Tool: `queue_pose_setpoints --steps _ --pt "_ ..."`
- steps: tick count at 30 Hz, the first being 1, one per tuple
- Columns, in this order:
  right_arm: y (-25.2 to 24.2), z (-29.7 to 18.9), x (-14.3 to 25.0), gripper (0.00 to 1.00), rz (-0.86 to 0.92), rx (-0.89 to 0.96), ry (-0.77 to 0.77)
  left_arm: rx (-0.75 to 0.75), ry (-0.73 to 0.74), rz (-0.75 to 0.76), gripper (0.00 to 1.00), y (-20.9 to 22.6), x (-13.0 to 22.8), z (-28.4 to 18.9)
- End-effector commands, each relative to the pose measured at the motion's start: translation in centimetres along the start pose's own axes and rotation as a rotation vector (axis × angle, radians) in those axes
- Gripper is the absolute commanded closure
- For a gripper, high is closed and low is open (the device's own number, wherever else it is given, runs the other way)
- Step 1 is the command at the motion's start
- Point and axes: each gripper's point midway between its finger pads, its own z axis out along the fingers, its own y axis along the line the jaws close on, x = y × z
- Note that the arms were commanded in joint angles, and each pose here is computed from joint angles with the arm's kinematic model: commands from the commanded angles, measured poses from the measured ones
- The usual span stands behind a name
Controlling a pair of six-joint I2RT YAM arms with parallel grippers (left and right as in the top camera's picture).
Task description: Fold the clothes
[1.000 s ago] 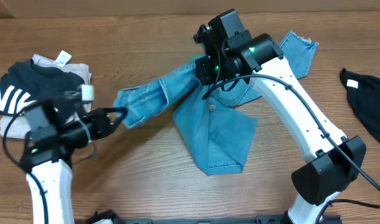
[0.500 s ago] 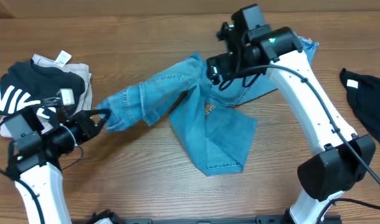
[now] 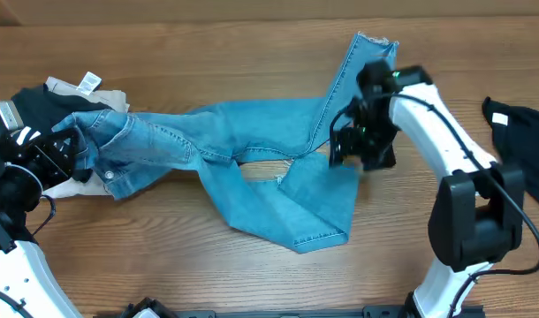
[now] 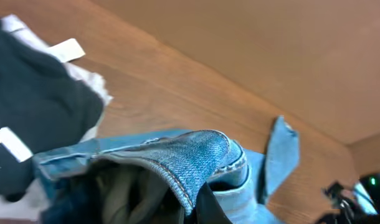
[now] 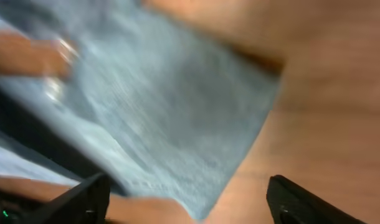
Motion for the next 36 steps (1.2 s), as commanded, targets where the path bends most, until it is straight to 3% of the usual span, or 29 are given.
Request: queue_pose_setpoints --steps 1,5,9,17,18,19,20,21,23,24,29,33,35,36 --pt "-0.2 3.0 2.6 0.18 0.010 0.001 0.096 -0.075 -0.038 0.066 0.96 0.5 -1.1 -1.0" --pt "0.8 4.7 4.0 0.19 -0.081 0.043 0.133 -0.076 -0.036 0.065 0.94 0.5 -1.1 -1.0" --pt "0.6 5.4 3.1 0.17 -0.151 0.261 0.053 -0.076 -0.030 0.066 0.95 0.5 -0.9 -1.0" --pt "-0.1 7.5 2.5 0.19 -0.163 0.322 -0.008 -0.076 -0.025 0.061 0.94 0.5 -0.8 -1.0" --pt "-0.7 7.9 2.7 0.24 -0.152 0.344 -0.005 -0.076 -0.025 0.061 0.94 0.5 -0.8 -1.0" --pt "-1.5 8.1 2.8 0.36 -0.130 0.377 -0.011 -0.076 -0.025 0.061 0.94 0.5 -0.8 -1.0" --pt "-2.1 8.0 2.7 0.50 -0.112 0.410 -0.021 -0.076 -0.025 0.061 0.94 0.5 -0.8 -1.0" --pt "-2.2 7.8 2.5 0.71 -0.108 0.413 -0.027 -0.076 -0.026 0.061 0.93 0.5 -0.8 -1.0" --pt "-1.9 7.1 2.1 0.92 -0.081 0.385 -0.039 -0.076 -0.028 0.063 0.93 0.5 -0.9 -1.0" --pt "-1.7 6.7 2.0 0.96 -0.071 0.367 -0.038 -0.076 -0.028 0.063 0.93 0.5 -0.9 -1.0" --pt "-1.2 0.3 0.7 0.96 0.036 0.159 -0.089 -0.076 -0.028 0.063 0.93 0.5 -0.9 -1.0" --pt "-2.8 -4.9 0.3 0.96 0.037 0.131 -0.174 -0.076 -0.029 0.064 0.93 0.5 -0.9 -1.0" --pt "-2.9 -5.5 0.5 0.75 0.038 0.126 -0.187 -0.076 -0.029 0.065 0.93 0.5 -0.9 -1.0" --pt "-2.6 -5.4 0.6 0.55 0.032 0.115 -0.180 -0.075 -0.029 0.065 0.93 0.5 -0.9 -1.0"
